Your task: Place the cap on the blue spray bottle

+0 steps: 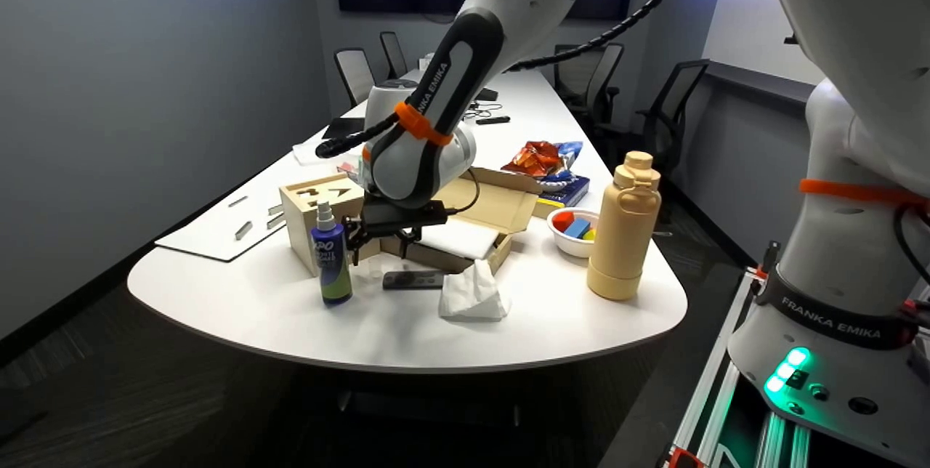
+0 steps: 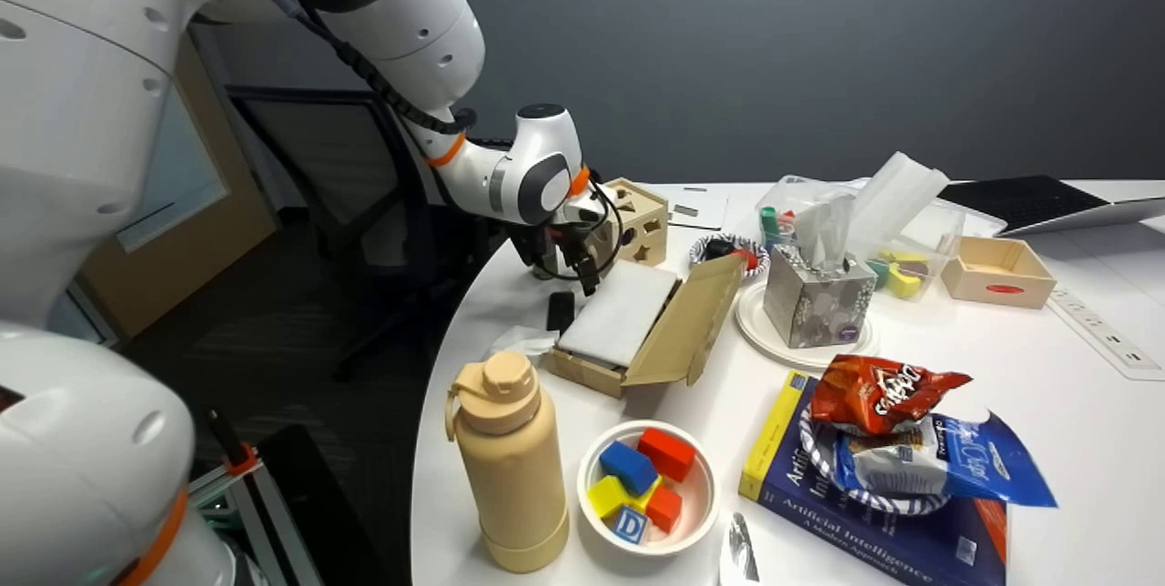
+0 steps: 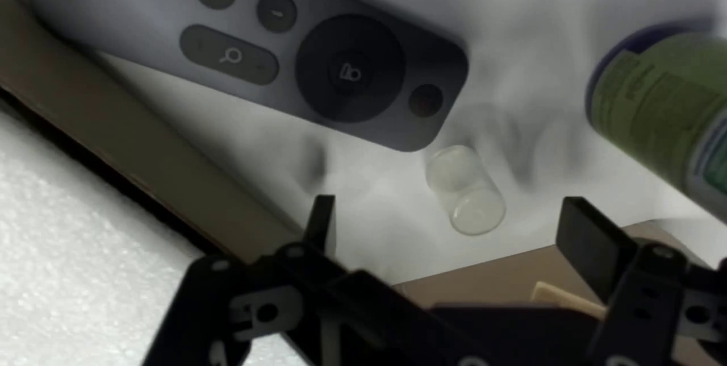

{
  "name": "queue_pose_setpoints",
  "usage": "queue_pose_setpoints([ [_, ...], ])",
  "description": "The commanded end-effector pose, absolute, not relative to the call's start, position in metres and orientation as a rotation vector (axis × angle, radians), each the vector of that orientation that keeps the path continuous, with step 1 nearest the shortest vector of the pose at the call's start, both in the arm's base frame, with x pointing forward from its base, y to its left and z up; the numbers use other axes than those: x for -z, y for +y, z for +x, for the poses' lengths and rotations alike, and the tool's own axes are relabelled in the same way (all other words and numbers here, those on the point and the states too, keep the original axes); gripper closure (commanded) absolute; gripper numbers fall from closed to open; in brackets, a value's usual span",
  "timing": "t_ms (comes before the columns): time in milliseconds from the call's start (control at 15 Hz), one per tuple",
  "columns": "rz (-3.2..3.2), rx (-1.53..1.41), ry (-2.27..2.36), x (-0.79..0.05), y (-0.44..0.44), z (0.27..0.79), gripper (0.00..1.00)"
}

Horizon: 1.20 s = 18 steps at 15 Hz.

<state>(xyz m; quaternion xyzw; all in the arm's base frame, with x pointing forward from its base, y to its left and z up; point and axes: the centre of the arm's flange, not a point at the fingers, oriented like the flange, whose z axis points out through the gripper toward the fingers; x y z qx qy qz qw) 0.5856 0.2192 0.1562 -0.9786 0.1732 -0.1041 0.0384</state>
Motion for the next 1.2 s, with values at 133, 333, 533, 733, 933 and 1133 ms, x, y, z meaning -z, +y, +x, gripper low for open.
queue_pose_setpoints([
  [133,-3.024,0.359,0.561,-0.1546,0.2258,0.6023,0.0],
  [333,-3.029,0.365,0.56,-0.1543,0.2252,0.605,0.26],
  [533,-3.039,0.34,0.55,-0.1543,0.2269,0.6045,0.47],
  [733,-3.051,0.31,0.544,-0.154,0.2288,0.6032,0.6],
  [933,-3.063,0.278,0.542,-0.1538,0.2304,0.6027,0.56],
  [1133,-3.071,0.256,0.539,-0.1543,0.2328,0.6031,0.53],
])
